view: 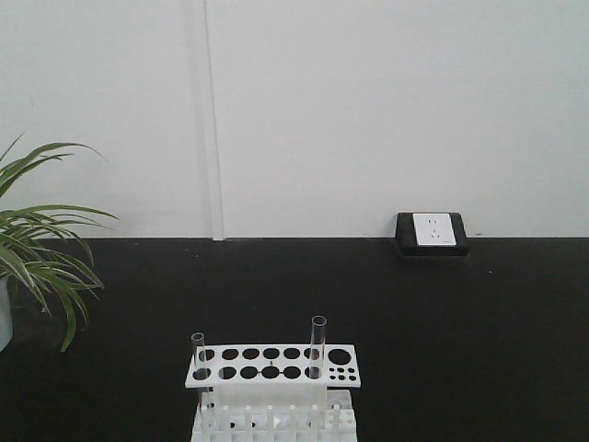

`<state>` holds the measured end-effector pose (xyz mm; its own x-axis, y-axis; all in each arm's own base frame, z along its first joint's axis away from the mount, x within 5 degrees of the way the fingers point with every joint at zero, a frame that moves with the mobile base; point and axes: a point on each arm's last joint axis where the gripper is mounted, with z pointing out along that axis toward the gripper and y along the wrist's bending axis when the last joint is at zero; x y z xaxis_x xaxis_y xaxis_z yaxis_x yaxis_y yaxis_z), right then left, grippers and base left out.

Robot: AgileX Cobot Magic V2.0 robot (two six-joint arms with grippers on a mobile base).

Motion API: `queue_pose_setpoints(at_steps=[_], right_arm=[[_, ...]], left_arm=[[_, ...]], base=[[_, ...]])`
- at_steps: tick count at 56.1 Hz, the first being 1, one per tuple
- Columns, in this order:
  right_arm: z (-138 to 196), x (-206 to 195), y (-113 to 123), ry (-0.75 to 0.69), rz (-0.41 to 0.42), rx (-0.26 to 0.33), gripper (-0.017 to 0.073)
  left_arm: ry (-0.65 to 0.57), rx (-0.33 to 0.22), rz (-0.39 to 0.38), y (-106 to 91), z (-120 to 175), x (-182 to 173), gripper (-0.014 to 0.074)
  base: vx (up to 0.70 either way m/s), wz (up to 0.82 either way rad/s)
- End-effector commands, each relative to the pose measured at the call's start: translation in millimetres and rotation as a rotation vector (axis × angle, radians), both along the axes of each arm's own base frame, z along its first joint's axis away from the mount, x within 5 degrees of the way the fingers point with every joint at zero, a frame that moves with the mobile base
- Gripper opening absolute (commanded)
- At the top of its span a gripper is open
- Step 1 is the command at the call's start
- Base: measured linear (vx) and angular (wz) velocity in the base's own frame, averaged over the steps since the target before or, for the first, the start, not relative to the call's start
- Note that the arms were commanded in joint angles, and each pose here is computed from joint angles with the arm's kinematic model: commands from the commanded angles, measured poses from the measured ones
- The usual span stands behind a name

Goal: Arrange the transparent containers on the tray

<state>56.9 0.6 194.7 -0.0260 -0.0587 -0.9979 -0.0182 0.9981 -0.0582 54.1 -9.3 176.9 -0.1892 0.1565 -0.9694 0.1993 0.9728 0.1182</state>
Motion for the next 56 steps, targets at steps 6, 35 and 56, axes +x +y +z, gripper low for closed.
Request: queue_pose_setpoints(at_steps=[6, 35, 56], right_arm=[[5, 0, 1, -0.082, 0.004, -0.014, -0.0011], [5, 0, 1, -0.082, 0.004, -0.014, -0.0011], [8, -1, 1, -0.114, 0.007, -0.014, -0.0011]], left_arm=[[-0.08, -0.032, -0.005, -0.6, 1, 0, -0.0006], [-0.08, -0.032, -0.005, -0.6, 1, 0, -0.0006], [-0.269, 0.006, -0.016, -1.1, 17, 1, -0.0006]], base=[[0.0, 0.0], [0.0, 0.0], [0.0, 0.0]])
